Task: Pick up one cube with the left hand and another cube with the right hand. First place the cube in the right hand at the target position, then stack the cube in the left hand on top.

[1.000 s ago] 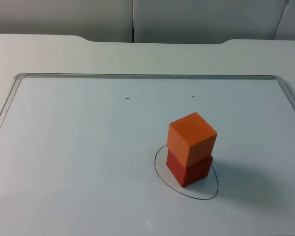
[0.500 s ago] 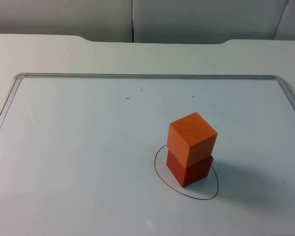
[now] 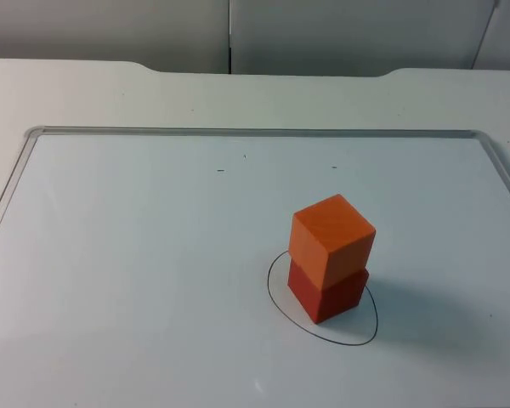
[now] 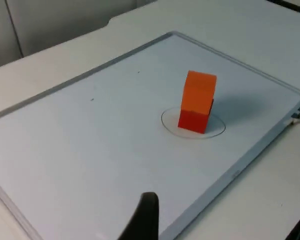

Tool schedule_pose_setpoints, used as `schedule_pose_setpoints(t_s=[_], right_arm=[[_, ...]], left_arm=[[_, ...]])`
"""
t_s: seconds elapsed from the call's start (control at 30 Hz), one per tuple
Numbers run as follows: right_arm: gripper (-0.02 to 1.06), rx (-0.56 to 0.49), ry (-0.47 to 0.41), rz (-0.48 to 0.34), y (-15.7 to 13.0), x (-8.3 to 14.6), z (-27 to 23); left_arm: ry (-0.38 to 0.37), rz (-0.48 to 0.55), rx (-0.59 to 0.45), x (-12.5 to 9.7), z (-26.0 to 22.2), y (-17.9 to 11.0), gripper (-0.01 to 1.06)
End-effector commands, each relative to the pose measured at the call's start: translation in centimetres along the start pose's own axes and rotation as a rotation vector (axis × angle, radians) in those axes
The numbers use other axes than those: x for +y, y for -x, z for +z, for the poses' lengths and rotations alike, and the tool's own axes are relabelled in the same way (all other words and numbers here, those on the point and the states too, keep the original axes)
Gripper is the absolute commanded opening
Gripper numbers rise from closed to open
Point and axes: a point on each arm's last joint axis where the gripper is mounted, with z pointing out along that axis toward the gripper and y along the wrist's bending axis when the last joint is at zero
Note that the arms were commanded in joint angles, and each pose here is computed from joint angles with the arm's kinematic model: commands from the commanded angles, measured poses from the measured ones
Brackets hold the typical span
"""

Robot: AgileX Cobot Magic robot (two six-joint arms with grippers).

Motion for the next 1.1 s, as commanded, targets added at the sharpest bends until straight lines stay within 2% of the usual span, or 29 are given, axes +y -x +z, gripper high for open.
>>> schedule_pose_setpoints(t_s=[0.0, 0.13, 0.27, 0.43, 0.7, 0.87, 1.07], right_arm=[[0.82, 0.001, 0.006, 0.0, -0.5, 0.1, -0.3], [0.82, 0.014, 0.01, -0.001, -1.1, 0.2, -1.1], [0.82, 0.032, 0.013, -0.002, -1.5, 0.3, -1.6], [0.82, 0.079, 0.019, 0.012, -2.0, 0.3, -1.6], [0.82, 0.093, 0.018, 0.023, -2.1, 0.3, -1.7], [0.82, 0.105, 0.019, 0.02, -2.2, 0.3, -1.7], [0.82, 0.102, 0.021, 0.023, -2.2, 0.4, -1.7]], left_arm=[[0.014, -0.025, 0.032, 0.2, -0.1, -0.4, 0.83], [0.016, -0.031, 0.082, 0.2, 0.9, -1.3, 0.83], [0.031, -0.034, 0.052, 0.3, 1.4, -1.3, 0.83], [0.031, -0.031, 0.05, 0.3, 1.5, -1.3, 0.83], [0.03, -0.027, 0.05, 0.3, 1.5, -1.3, 0.83], [0.005, 0.028, 0.052, 0.1, 1.5, -1.3, 0.98], [0.006, 0.031, 0.052, 0.1, 1.5, -1.3, 0.99]])
